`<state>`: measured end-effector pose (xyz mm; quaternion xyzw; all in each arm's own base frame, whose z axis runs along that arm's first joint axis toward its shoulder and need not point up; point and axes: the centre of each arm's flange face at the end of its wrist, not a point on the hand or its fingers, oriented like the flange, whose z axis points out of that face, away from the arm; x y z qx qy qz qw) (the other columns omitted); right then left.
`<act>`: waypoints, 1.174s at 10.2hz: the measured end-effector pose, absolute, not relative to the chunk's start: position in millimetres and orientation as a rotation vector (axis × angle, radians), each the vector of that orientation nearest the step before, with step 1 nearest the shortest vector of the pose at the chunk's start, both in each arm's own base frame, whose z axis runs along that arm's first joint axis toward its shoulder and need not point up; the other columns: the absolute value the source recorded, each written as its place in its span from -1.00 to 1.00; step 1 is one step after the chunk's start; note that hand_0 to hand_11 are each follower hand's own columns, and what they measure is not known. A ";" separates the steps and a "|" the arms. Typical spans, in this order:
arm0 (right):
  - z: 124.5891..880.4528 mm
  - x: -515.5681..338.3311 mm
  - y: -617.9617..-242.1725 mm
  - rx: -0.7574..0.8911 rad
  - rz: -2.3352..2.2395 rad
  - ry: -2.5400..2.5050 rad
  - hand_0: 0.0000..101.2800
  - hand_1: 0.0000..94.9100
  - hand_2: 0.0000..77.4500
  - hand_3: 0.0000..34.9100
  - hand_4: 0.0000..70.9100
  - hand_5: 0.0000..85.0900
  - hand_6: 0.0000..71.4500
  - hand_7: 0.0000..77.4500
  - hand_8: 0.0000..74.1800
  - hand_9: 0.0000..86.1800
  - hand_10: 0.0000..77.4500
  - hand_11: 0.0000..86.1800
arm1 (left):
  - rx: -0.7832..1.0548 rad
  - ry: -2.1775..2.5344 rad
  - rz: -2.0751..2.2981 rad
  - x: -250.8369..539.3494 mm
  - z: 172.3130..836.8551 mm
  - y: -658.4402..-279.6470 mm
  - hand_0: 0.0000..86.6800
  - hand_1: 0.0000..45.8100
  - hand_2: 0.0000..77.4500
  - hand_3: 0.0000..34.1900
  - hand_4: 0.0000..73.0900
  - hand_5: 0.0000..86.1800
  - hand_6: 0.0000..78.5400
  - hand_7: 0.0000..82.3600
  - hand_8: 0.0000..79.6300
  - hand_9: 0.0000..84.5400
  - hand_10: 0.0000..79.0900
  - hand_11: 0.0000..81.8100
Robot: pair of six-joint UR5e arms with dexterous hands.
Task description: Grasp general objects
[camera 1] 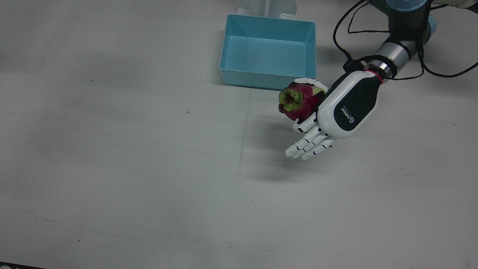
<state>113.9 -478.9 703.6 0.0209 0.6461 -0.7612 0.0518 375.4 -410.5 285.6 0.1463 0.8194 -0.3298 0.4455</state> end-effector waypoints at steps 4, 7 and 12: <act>703.6 113.9 -479.0 0.064 -2.315 1.966 -1.00 -0.83 -0.96 -1.00 -1.00 -1.00 -1.00 -1.00 -1.00 -0.99 -1.00 -0.99 | 0.235 2.212 -0.582 388.8 255.0 -391.6 -0.08 -1.00 -0.31 -1.00 -0.61 0.57 -0.67 -0.51 -0.48 -0.74 -0.71 -0.55; 703.6 113.9 -479.0 0.064 -2.315 1.966 -1.00 -0.83 -0.96 -1.00 -1.00 -1.00 -1.00 -1.00 -1.00 -0.99 -1.00 -0.99 | 0.146 2.303 -0.481 396.7 230.9 -356.6 -0.04 -1.00 -0.31 -1.00 -0.61 0.57 -0.67 -0.51 -0.48 -0.74 -0.70 -0.55; 703.5 113.8 -479.1 0.064 -2.315 1.967 -1.00 -0.83 -0.96 -1.00 -1.00 -1.00 -1.00 -1.00 -1.00 -0.99 -1.00 -0.99 | -0.003 2.422 -0.383 418.5 200.7 -296.1 0.12 -1.00 -0.30 -1.00 -0.61 0.57 -0.61 -0.46 -0.48 -0.74 -0.71 -0.56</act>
